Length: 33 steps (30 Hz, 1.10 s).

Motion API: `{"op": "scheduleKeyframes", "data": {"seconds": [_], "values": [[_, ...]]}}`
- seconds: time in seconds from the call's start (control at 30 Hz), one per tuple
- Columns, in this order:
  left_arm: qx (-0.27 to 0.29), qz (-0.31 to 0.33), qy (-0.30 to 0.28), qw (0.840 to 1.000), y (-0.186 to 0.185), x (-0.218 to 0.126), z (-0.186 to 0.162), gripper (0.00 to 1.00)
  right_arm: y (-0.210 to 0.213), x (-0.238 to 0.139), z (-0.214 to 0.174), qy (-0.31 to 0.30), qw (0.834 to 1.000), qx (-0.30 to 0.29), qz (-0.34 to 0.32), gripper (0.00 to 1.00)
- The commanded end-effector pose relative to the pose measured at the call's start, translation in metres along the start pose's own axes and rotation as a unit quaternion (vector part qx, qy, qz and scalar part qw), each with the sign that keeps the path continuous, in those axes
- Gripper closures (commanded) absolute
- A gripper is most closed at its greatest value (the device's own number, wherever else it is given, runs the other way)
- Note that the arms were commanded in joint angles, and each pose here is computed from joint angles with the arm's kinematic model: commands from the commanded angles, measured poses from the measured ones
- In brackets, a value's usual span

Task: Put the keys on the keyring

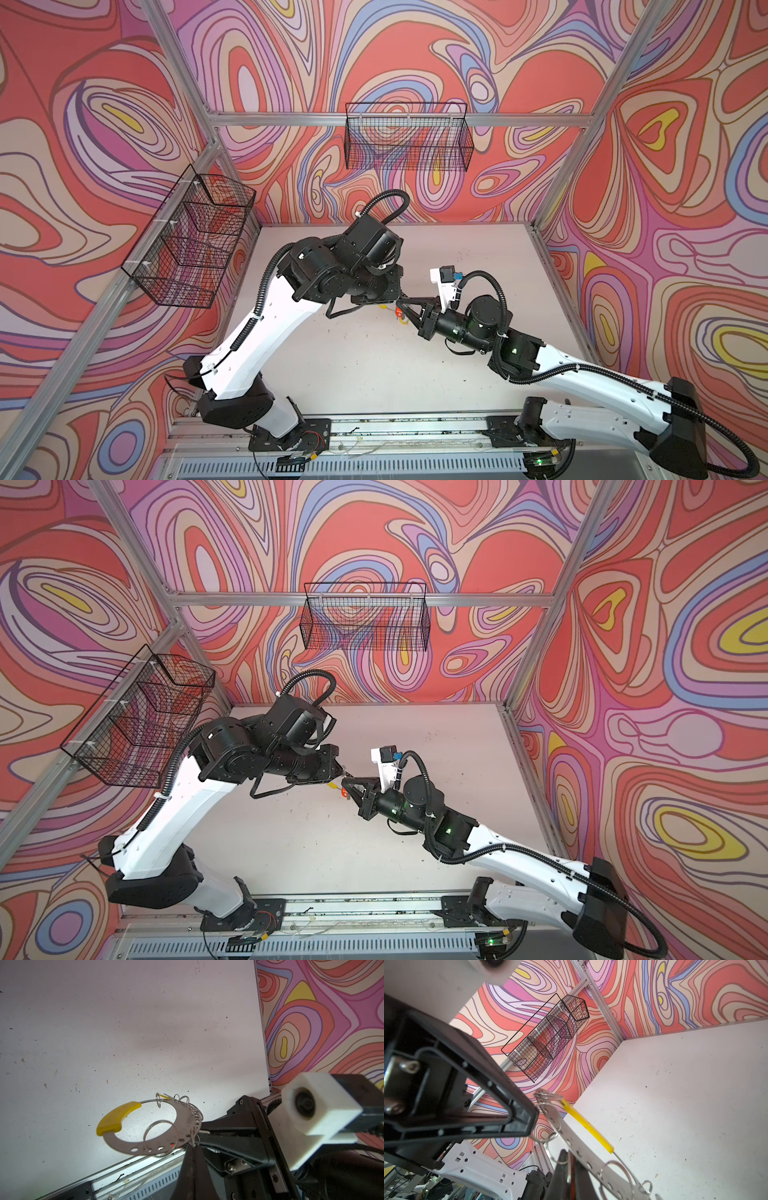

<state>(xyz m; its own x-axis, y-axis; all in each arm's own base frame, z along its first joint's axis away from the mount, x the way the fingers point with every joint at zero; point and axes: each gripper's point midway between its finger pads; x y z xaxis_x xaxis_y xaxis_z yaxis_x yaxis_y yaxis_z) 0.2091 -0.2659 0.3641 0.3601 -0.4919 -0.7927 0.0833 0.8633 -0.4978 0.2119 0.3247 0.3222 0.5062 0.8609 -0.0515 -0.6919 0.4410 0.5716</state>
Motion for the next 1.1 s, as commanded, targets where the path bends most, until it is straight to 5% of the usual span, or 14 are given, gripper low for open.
{"op": "scheduleKeyframes", "data": {"seconds": [0.0, 0.13, 0.27, 0.37, 0.43, 0.67, 0.8, 1.07], "values": [[0.019, -0.018, -0.010, 1.000, -0.001, -0.025, -0.002, 1.00, -0.056, -0.006, -0.029, 0.050, 0.992, 0.043, -0.107, 1.00], [0.032, -0.012, 0.001, 0.999, -0.001, -0.022, -0.004, 1.00, -0.053, -0.007, -0.026, 0.054, 0.992, 0.039, -0.108, 1.00], [0.047, -0.010, 0.009, 0.999, -0.003, -0.019, -0.004, 1.00, -0.016, -0.006, -0.021, 0.069, 0.998, -0.001, -0.015, 0.97], [0.058, -0.009, 0.017, 0.998, -0.005, -0.019, -0.005, 1.00, 0.003, -0.021, -0.026, 0.096, 0.994, -0.050, 0.030, 0.62], [0.065, 0.000, 0.032, 0.997, -0.004, -0.017, -0.008, 1.00, 0.011, -0.035, -0.028, 0.113, 0.989, -0.087, 0.044, 0.52], [0.077, 0.035, 0.068, 0.994, 0.005, -0.007, -0.016, 1.00, 0.029, -0.065, 0.009, 0.095, 0.976, -0.193, 0.028, 0.44], [0.079, 0.039, 0.076, 0.993, 0.005, -0.003, -0.019, 1.00, 0.016, -0.052, 0.025, 0.073, 0.970, -0.233, -0.018, 0.39], [0.082, 0.030, 0.086, 0.992, 0.000, -0.003, -0.021, 1.00, 0.019, -0.023, 0.010, 0.064, 0.966, -0.247, 0.033, 0.33]]}}
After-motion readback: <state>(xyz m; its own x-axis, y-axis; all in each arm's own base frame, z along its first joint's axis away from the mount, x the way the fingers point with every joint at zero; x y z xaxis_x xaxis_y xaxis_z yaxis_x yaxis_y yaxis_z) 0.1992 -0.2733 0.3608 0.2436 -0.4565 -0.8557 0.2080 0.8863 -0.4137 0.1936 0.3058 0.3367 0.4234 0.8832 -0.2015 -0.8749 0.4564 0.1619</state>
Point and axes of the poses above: each gripper's point midway between its finger pads, its own x axis out along the fingers, its own y axis along the line the jaws close on, z = x × y, and after that the axes turned 5 degrees about -x, right-handed
